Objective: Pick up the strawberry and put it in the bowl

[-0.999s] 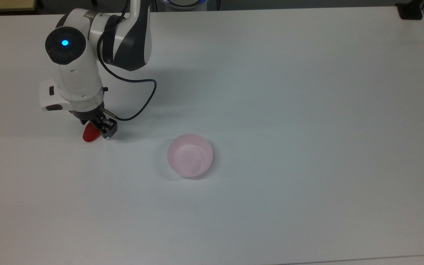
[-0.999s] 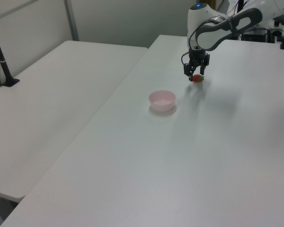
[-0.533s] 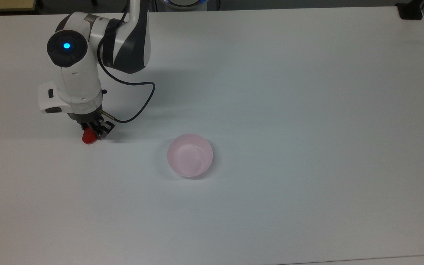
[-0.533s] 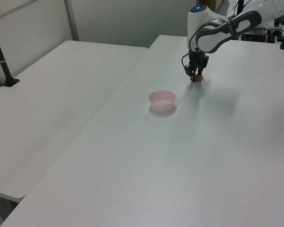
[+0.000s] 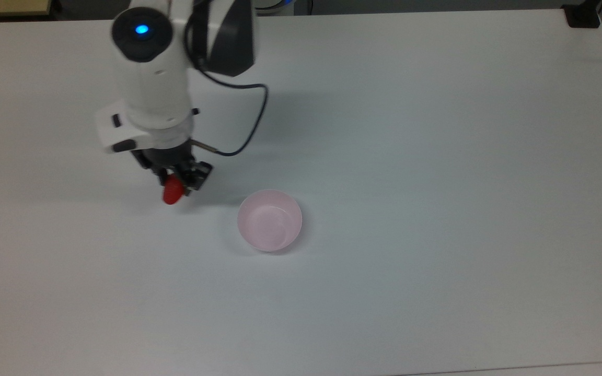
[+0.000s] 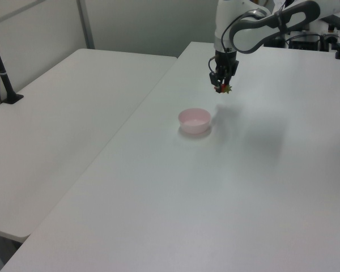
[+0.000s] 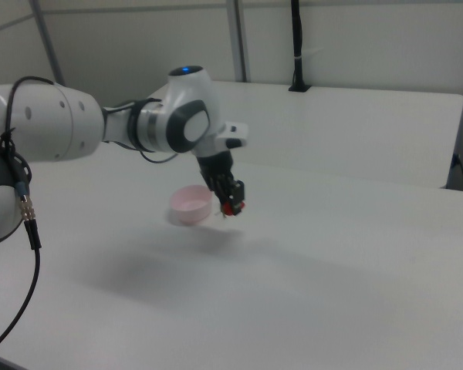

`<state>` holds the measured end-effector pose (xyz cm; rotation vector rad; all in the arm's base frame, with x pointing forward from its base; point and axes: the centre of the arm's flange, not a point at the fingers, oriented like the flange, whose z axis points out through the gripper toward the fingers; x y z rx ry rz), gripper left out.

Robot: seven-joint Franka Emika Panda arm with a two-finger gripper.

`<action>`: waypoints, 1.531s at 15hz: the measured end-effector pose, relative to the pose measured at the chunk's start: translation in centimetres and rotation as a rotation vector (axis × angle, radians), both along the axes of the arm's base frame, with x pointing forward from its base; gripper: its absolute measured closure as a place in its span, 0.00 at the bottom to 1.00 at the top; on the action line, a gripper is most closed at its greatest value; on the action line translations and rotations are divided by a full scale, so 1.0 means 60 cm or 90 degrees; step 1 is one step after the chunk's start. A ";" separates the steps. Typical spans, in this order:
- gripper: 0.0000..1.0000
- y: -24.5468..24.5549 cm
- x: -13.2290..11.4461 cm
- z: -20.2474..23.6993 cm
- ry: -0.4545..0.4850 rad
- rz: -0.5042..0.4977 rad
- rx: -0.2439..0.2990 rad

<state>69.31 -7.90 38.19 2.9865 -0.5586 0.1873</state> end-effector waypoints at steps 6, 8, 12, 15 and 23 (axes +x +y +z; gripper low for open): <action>0.55 0.183 0.008 0.004 -0.018 0.030 0.022; 0.55 0.208 0.013 0.004 -0.041 0.035 0.027; 0.48 0.219 0.022 -0.008 -0.063 0.040 0.033; 0.20 0.221 0.023 -0.014 -0.063 0.042 0.034; 0.00 0.247 -0.047 0.138 0.024 0.131 -0.016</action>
